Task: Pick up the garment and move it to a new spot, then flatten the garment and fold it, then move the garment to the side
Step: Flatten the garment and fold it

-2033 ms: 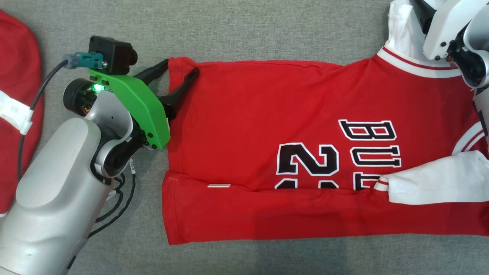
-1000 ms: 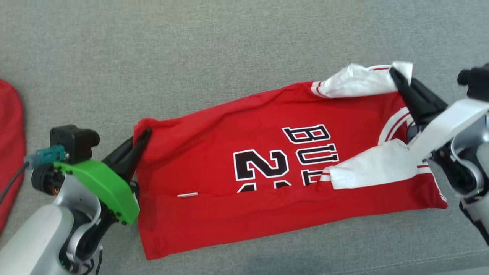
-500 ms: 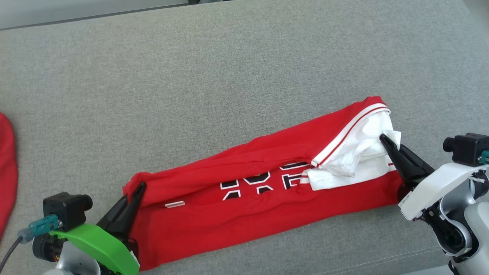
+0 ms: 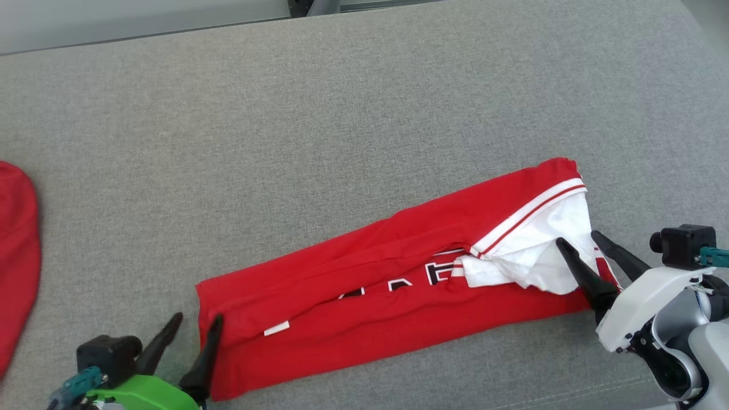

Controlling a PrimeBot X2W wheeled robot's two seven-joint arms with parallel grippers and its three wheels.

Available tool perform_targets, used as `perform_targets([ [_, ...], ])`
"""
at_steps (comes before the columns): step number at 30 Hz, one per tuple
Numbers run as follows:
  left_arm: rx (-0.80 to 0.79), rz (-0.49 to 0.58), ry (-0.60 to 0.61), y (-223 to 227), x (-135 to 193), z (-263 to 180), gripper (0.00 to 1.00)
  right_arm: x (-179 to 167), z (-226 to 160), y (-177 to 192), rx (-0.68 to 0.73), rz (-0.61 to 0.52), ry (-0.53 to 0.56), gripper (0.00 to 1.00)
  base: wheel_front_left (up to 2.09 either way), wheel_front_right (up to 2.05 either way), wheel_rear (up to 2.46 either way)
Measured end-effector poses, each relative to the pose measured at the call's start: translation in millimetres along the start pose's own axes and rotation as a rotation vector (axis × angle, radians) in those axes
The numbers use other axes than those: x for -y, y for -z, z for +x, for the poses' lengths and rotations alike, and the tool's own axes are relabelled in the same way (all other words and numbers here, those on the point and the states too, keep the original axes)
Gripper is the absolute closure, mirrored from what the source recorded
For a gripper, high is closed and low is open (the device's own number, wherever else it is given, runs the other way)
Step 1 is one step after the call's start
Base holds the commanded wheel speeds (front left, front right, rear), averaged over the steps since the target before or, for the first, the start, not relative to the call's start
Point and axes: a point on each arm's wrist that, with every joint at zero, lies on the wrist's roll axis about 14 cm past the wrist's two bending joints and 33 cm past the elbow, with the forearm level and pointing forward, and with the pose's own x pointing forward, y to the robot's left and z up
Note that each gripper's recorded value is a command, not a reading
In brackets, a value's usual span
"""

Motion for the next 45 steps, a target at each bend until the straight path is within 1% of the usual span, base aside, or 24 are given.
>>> perform_targets([
  [2,0.058,0.006,-0.066,-8.3,-14.3,-1.7,0.0,2.9,-1.5,-4.9,0.015,0.012,0.008,0.0,0.0,0.0,0.0],
  [6,0.131,-0.008,-0.144,-14.4,-26.1,-7.3,0.0,9.7,-7.8,-19.6,0.057,0.039,0.023,0.0,0.0,0.0,0.0],
  [9,0.202,0.014,-0.24,-23.0,-44.9,-16.5,0.0,19.7,-12.7,-44.6,0.125,0.032,0.048,0.0,0.0,0.0,0.0],
  [12,0.286,0.033,-0.31,-39.2,-55.8,-23.0,0.0,31.5,-15.7,-51.9,0.134,0.017,0.087,0.0,0.0,0.0,0.0],
  [13,0.305,0.042,-0.322,-43.1,-56.2,-24.4,0.0,33.5,-14.8,-50.3,0.12,0.005,0.096,0.0,0.0,0.0,0.0],
  [16,0.384,0.051,-0.344,-59.0,-53.6,-28.3,0.0,29.2,-3.9,-37.5,0.061,0.015,0.094,0.0,0.0,0.0,0.0],
  [17,0.408,0.05,-0.352,-61.3,-52.0,-29.8,0.0,25.4,6.6,-26.2,0.013,0.021,0.09,0.0,0.0,0.0,0.0],
  [19,0.42,0.04,-0.35,-59.7,-49.8,-30.5,0.0,27.6,13.9,-12.4,-0.046,-0.008,0.103,0.0,0.0,0.0,0.0],
  [22,0.424,0.043,-0.339,-54.9,-46.5,-31.3,0.0,28.3,20.8,7.9,-0.112,-0.017,0.115,0.0,0.0,0.0,0.0],
  [27,0.426,0.022,-0.335,-46.0,-46.8,-34.8,0.0,28.9,28.2,29.4,-0.178,-0.002,0.124,0.0,0.0,0.0,0.0],
  [30,0.416,0.019,-0.326,-39.1,-45.6,-35.8,0.0,30.7,33.3,32.6,-0.197,-0.004,0.129,0.0,0.0,0.0,0.0],
  [35,0.419,0.013,-0.33,-35.1,-46.8,-37.5,0.0,26.1,39.9,37.9,-0.233,0.028,0.113,0.0,0.0,0.0,0.0],
  [36,0.42,0.008,-0.33,-34.3,-46.1,-37.2,0.0,24.4,40.1,40.6,-0.249,0.042,0.107,0.27,0.0,0.0,0.0],
  [37,0.421,0.004,-0.325,-33.6,-44.5,-36.7,0.0,22.9,40.9,39.7,-0.255,0.055,0.1,1.0,0.0,0.0,0.0],
  [41,0.416,0.001,-0.315,-30.0,-41.9,-35.2,0.0,17.4,39.9,36.3,-0.252,0.11,0.07,1.0,0.0,0.0,0.0],
  [45,0.42,0.001,-0.31,-30.2,-42.2,-35.3,0.0,28.0,33.6,25.2,-0.218,0.175,0.081,1.0,0.0,0.0,0.0],
])
